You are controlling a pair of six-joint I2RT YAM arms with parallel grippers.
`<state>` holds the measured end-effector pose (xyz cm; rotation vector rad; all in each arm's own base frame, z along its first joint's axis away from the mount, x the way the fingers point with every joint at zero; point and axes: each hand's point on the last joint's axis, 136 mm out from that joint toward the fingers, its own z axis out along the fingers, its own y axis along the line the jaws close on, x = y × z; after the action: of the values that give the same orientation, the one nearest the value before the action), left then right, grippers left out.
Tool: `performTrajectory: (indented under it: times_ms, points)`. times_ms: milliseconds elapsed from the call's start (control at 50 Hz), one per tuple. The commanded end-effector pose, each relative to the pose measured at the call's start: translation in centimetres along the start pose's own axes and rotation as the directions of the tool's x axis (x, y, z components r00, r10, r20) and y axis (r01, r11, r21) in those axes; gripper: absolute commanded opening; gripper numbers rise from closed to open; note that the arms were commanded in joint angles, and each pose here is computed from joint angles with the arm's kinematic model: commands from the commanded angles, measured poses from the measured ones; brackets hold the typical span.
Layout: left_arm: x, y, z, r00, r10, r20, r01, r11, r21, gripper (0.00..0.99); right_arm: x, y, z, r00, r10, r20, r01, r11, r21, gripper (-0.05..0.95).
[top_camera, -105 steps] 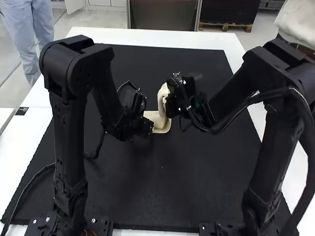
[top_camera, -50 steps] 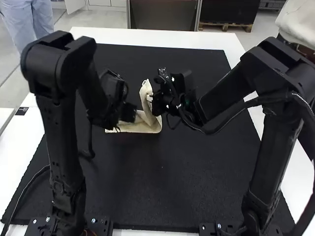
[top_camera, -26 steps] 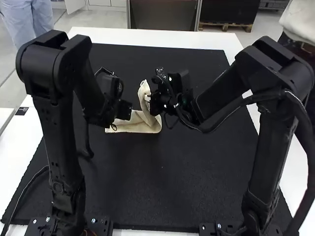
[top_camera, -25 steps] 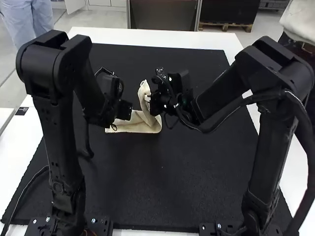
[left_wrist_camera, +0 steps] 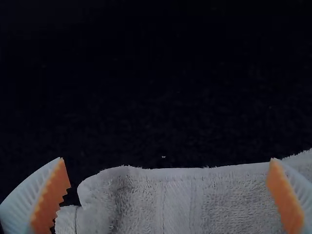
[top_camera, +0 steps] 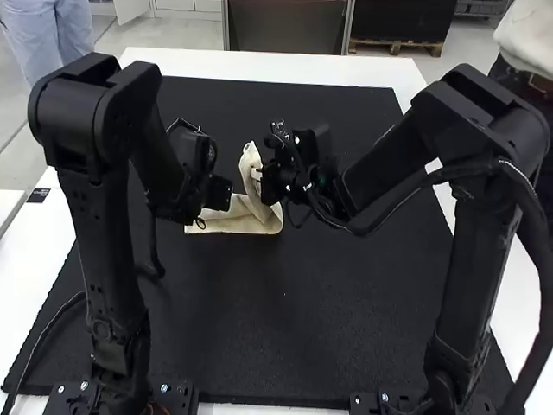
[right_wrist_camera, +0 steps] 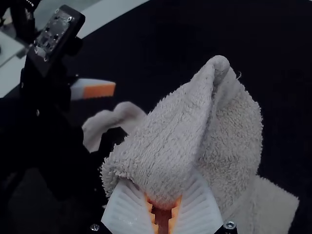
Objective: Fold the towel.
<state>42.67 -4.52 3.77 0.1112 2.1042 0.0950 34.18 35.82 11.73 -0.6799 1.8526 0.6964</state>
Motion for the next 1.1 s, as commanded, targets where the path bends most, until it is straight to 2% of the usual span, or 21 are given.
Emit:
performTrajectory:
  times_ms: [0, 180, 360, 680, 840, 1000, 1080]
  points:
    - [-1.3, 1.1, -0.2, 0.999, -0.013, 0.035, 0.014, 0.9997, -0.021, 0.944, -0.8, 1.8, 0.7, 1.0, -0.001, 0.019, 0.002, 0.999, -0.048, 0.06]
    - [-0.2, 2.6, -0.3, 1.0, -0.024, 0.008, 0.024, 0.9984, -0.051, 0.944, -0.5, 2.6, 1.3, 1.0, -0.005, 0.01, 0.006, 0.997, -0.072, 0.06]
    - [0.4, 5.2, -0.3, 0.999, -0.046, -0.001, 0.046, 0.9935, -0.104, 0.944, -0.9, 3.2, 2.2, 1.0, -0.011, 0.019, 0.013, 0.996, -0.085, 0.06]
    - [1.2, 5.8, -0.4, 0.999, -0.031, -0.023, 0.028, 0.9927, -0.117, 0.944, -2.4, 5.0, 4.0, 0.998, -0.024, 0.05, 0.03, 0.992, -0.121, 0.06]
    - [1.2, 7.0, -0.5, 0.999, -0.029, -0.02, 0.026, 0.9899, -0.14, 0.944, -1.9, 6.9, 4.6, 0.999, -0.034, 0.043, 0.04, 0.986, -0.16, 0.06]
    - [0.0, 9.6, -1.1, 1.0, -0.018, 0.016, 0.02, 0.9824, -0.185, 0.944, -1.3, 7.4, 5.3, 0.999, -0.032, 0.035, 0.038, 0.984, -0.174, 0.06]
    - [-0.7, 11.7, -1.5, 0.999, -0.023, 0.036, 0.031, 0.9743, -0.223, 0.944, -1.0, 7.7, 5.6, 0.999, -0.029, 0.036, 0.035, 0.982, -0.185, 0.07]
